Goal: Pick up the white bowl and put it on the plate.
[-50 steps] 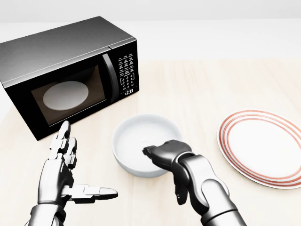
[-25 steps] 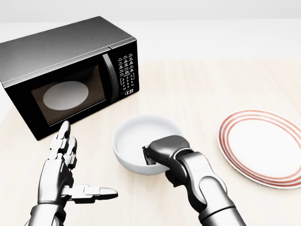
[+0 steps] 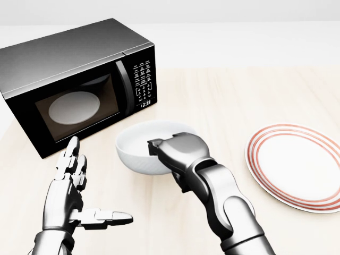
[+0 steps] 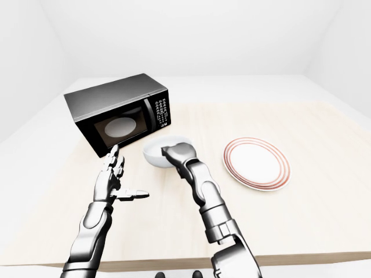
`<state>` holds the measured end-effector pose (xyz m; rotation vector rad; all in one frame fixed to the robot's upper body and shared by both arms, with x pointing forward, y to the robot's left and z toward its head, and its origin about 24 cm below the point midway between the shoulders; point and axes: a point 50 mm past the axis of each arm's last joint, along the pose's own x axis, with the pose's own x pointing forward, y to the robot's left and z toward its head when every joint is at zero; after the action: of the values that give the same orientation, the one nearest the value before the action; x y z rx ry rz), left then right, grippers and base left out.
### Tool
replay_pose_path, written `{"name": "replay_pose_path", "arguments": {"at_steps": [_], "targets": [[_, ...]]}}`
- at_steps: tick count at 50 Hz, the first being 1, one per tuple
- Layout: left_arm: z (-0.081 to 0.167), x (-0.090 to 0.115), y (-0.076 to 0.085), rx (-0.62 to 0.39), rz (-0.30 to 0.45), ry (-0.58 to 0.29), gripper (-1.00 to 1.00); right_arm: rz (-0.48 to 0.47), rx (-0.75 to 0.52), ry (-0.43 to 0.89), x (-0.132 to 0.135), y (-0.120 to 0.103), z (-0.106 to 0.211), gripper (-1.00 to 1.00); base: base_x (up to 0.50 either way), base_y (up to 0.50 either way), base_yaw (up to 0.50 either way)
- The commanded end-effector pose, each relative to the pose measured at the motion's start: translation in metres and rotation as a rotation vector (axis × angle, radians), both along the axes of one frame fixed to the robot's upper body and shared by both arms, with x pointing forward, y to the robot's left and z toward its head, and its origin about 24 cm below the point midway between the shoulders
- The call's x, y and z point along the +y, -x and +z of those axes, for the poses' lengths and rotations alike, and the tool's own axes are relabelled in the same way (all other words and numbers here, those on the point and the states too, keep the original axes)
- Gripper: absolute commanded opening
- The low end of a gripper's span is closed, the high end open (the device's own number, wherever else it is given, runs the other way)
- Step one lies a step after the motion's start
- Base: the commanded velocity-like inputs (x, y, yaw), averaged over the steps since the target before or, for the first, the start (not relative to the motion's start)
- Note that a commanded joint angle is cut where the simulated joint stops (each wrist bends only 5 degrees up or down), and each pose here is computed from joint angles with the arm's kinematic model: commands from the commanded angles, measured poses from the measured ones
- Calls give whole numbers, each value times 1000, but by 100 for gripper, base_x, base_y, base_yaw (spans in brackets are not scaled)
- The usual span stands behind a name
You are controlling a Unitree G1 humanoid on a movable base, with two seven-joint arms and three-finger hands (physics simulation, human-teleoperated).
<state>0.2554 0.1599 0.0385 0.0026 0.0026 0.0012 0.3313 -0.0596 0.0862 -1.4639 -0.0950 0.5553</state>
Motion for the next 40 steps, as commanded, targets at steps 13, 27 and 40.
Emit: {"name": "replay_pose_path", "arguments": {"at_steps": [13,27,40], "targets": [[0,0,0,0,0,0,100,-30,-204,-2,-2,1,8,-100,0,0,0],[0,0,0,0,0,0,100,-63,-321,34,-13,-7,11,-100,0,0,0],[0,0,0,0,0,0,100,-100,-358,45,-28,-14,14,-100,0,0,0]]}}
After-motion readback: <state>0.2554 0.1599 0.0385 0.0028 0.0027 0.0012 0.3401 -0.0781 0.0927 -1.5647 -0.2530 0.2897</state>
